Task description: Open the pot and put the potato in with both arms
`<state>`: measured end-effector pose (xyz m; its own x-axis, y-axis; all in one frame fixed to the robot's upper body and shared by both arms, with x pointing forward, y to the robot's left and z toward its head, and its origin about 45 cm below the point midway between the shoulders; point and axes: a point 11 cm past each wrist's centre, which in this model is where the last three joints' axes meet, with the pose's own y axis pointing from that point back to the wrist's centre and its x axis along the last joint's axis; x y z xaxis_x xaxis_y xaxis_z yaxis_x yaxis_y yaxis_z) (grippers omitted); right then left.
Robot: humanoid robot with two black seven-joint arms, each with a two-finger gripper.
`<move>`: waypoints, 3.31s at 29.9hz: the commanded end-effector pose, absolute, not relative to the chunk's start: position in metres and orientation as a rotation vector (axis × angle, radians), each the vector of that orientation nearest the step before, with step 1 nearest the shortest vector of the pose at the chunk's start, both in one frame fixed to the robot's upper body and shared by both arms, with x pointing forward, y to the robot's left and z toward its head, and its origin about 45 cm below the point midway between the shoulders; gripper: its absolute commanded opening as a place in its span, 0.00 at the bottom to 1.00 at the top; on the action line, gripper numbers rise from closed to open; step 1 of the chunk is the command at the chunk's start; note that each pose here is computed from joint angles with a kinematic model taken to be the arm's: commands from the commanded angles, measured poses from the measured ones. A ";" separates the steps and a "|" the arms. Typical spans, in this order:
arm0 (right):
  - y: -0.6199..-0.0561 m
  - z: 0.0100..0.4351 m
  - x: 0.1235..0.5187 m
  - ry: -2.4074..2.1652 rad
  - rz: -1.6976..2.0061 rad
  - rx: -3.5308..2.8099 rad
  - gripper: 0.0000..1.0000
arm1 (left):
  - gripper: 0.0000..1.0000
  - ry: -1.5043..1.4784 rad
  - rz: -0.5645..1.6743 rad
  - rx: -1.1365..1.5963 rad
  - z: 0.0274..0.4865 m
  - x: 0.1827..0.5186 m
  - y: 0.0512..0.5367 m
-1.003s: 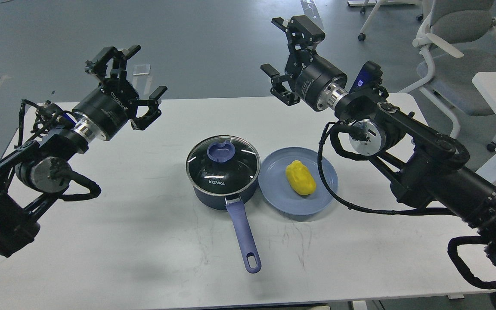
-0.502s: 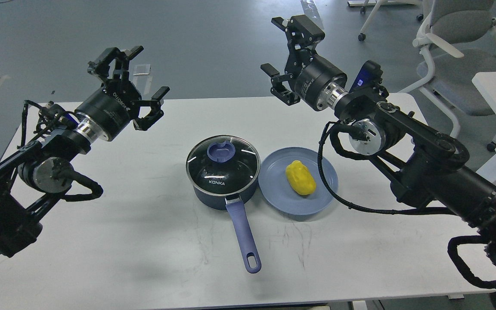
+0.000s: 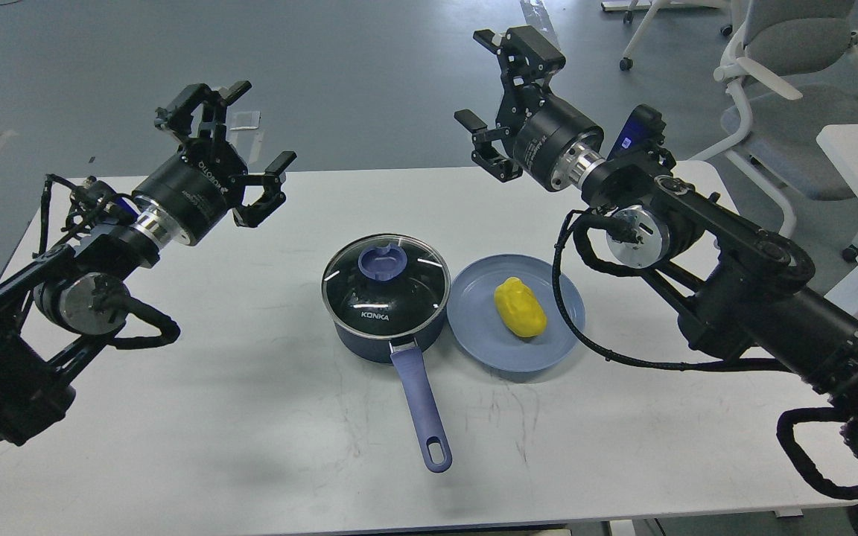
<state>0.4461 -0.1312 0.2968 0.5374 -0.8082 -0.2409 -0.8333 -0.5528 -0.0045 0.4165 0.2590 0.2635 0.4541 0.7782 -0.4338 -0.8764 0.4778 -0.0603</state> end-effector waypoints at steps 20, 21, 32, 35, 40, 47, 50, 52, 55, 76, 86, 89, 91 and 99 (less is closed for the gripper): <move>-0.205 0.301 0.464 1.635 0.309 -2.479 1.00 | 0.98 -0.614 0.953 0.197 0.290 0.390 0.205; -0.207 0.301 0.465 1.640 0.309 -2.472 1.00 | 0.98 -0.642 0.934 0.217 0.287 0.388 0.203; -0.254 0.298 0.464 1.761 0.309 -2.377 1.00 | 0.98 -1.355 0.554 0.471 0.231 0.349 0.165; -0.260 0.296 0.463 1.778 0.308 -2.373 1.00 | 0.98 -1.379 0.507 0.512 0.217 0.348 0.165; -0.270 0.298 0.464 1.806 0.297 -2.352 1.00 | 0.98 -1.379 0.447 0.592 0.189 0.352 0.169; -0.270 0.298 0.464 1.807 0.296 -2.353 1.00 | 0.98 -1.353 0.438 0.610 0.176 0.349 0.173; -0.270 0.297 0.464 1.808 0.298 -2.355 1.00 | 0.98 -1.342 0.439 0.629 0.170 0.351 0.176; -0.270 0.297 0.464 1.810 0.299 -2.354 1.00 | 0.98 -1.339 0.439 0.626 0.168 0.351 0.174; -0.272 0.296 0.464 1.818 0.300 -2.350 1.00 | 0.98 -1.335 0.429 0.627 0.165 0.349 0.172; -0.284 0.299 0.465 1.853 0.276 -2.337 1.00 | 0.98 -1.380 0.471 0.593 0.171 0.358 0.163; -0.288 0.299 0.464 1.865 0.274 -2.333 1.00 | 0.98 -1.361 0.453 0.596 0.160 0.351 0.159; -0.289 0.297 0.463 1.871 0.276 -2.332 1.00 | 0.98 -1.355 0.452 0.594 0.158 0.351 0.156; -0.290 0.297 0.463 1.871 0.278 -2.333 1.00 | 0.98 -1.350 0.456 0.613 0.154 0.354 0.159; -0.292 0.290 0.461 1.883 0.294 -2.332 1.00 | 0.98 -1.332 0.464 0.617 0.150 0.356 0.155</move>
